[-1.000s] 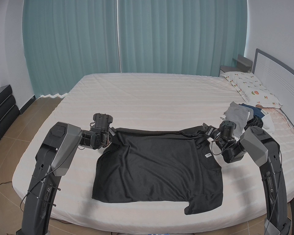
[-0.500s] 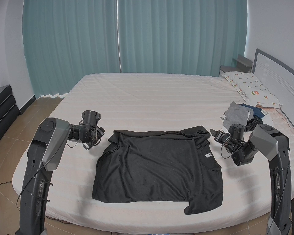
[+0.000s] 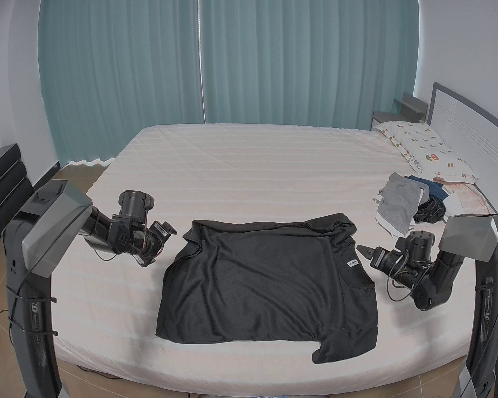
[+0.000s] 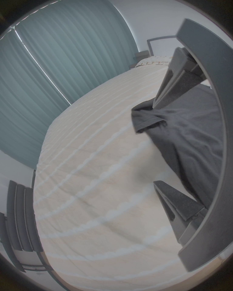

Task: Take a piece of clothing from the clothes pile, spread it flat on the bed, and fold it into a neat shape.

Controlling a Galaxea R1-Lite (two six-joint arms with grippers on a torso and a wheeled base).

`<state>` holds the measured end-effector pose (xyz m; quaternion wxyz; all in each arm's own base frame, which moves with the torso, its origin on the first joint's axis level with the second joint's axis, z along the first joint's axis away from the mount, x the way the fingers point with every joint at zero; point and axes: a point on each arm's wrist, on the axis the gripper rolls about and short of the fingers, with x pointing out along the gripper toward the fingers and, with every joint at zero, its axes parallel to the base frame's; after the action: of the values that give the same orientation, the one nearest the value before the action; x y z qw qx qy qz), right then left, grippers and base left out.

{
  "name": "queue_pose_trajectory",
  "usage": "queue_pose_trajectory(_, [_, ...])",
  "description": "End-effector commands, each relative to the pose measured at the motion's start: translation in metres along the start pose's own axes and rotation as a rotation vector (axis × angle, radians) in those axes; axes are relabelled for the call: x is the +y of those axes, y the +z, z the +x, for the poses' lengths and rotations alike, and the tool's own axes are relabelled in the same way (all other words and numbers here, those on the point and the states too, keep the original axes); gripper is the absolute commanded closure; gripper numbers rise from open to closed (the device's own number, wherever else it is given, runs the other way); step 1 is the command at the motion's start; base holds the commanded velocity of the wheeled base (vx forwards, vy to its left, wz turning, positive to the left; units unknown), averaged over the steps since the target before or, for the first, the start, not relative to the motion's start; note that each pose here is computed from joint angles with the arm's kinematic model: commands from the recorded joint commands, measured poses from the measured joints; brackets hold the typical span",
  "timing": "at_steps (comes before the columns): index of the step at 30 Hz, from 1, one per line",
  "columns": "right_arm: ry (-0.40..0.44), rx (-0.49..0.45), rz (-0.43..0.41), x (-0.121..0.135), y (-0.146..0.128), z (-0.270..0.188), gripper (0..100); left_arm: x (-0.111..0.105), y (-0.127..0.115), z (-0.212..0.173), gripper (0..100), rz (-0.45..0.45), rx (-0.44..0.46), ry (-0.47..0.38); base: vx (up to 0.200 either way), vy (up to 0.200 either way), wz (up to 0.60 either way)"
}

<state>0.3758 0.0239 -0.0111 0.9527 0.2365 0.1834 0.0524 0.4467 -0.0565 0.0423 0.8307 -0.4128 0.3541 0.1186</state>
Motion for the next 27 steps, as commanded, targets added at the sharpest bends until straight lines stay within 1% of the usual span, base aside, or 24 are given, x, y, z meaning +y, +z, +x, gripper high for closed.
queue_pose_trajectory(1, [0.054, 0.112, 0.065, 0.008, -0.023, -0.091, 0, 0.029, -0.034, -0.1, 0, -0.094, 0.111, -0.16, 0.0, 0.0, 0.0])
queue_pose_trajectory(2, [0.043, 0.133, 0.07, 0.007, -0.027, -0.096, 0, 0.035, -0.039, -0.103, 0, -0.103, 0.119, -0.155, 0.0, 0.0, 0.0])
queue_pose_trajectory(3, [0.042, 0.135, 0.07, 0.007, -0.027, -0.096, 0, 0.035, -0.039, -0.104, 0, -0.103, 0.119, -0.155, 0.0, 0.0, 0.0])
queue_pose_trajectory(4, [0.024, 0.163, 0.088, 0.005, -0.031, -0.104, 0, 0.044, -0.047, -0.107, 0, -0.114, 0.129, -0.159, 0.0, 0.0, 0.0])
queue_pose_trajectory(6, [0.008, 0.196, 0.121, 0.003, -0.037, -0.11, 0, 0.05, -0.055, -0.106, 0, -0.123, 0.14, -0.169, 0.0, 0.0, 0.0])
queue_pose_trajectory(7, [-0.005, 0.232, 0.154, 0.001, -0.042, -0.116, 0, 0.052, -0.06, -0.105, 0, -0.134, 0.144, -0.183, 0.0, 0.0, 0.0])
queue_pose_trajectory(8, [-0.011, 0.257, 0.17, 0.0, -0.046, -0.119, 0, 0.053, -0.063, -0.105, 0, -0.14, 0.145, -0.194, -0.2, 0.0, 0.0])
queue_pose_trajectory(10, [-0.013, 0.299, 0.172, -0.003, -0.053, -0.124, 0, 0.056, -0.067, -0.102, 0, -0.146, 0.147, -0.201, -0.2, 0.0, 0.0])
queue_pose_trajectory(12, [-0.015, 0.335, 0.178, -0.004, -0.056, -0.133, 0, 0.067, -0.075, -0.101, 0, -0.144, 0.163, -0.176, -0.2, 0.0, 0.0])
queue_pose_trajectory(13, [-0.015, 0.335, 0.178, -0.004, -0.056, -0.133, 0, 0.067, -0.075, -0.101, 0, -0.144, 0.163, -0.176, -0.2, 0.0, 0.0])
queue_pose_trajectory(14, [-0.021, 0.369, 0.189, -0.007, -0.061, -0.137, 0, 0.075, -0.08, -0.097, 0, -0.141, 0.179, -0.152, -0.2, 0.0, 0.0])
queue_pose_trajectory(16, [-0.026, 0.402, 0.199, -0.01, -0.067, -0.136, 0, 0.079, -0.083, -0.093, 0, -0.135, 0.177, -0.149, -0.2, 0.0, 0.0])
queue_pose_trajectory(17, [-0.026, 0.402, 0.199, -0.01, -0.067, -0.136, 0, 0.079, -0.083, -0.093, 0, -0.135, 0.177, -0.149, -0.2, 0.0, 0.0])
queue_pose_trajectory(19, [-0.033, 0.418, 0.205, -0.012, -0.071, -0.134, 0, 0.083, -0.09, -0.086, 0, -0.12, 0.177, -0.142, -0.2, 0.0, 0.0])
queue_pose_trajectory(22, [-0.025, 0.402, 0.213, -0.011, -0.068, -0.132, 0, 0.086, -0.092, -0.08, 0, -0.082, 0.163, -0.16, -0.2, 0.0, 0.0])
queue_pose_trajectory(27, [-0.028, 0.393, 0.218, -0.014, -0.068, -0.127, 0, 0.089, -0.098, -0.075, 0, -0.04, 0.156, -0.151, 0.0, 0.0, 0.0])
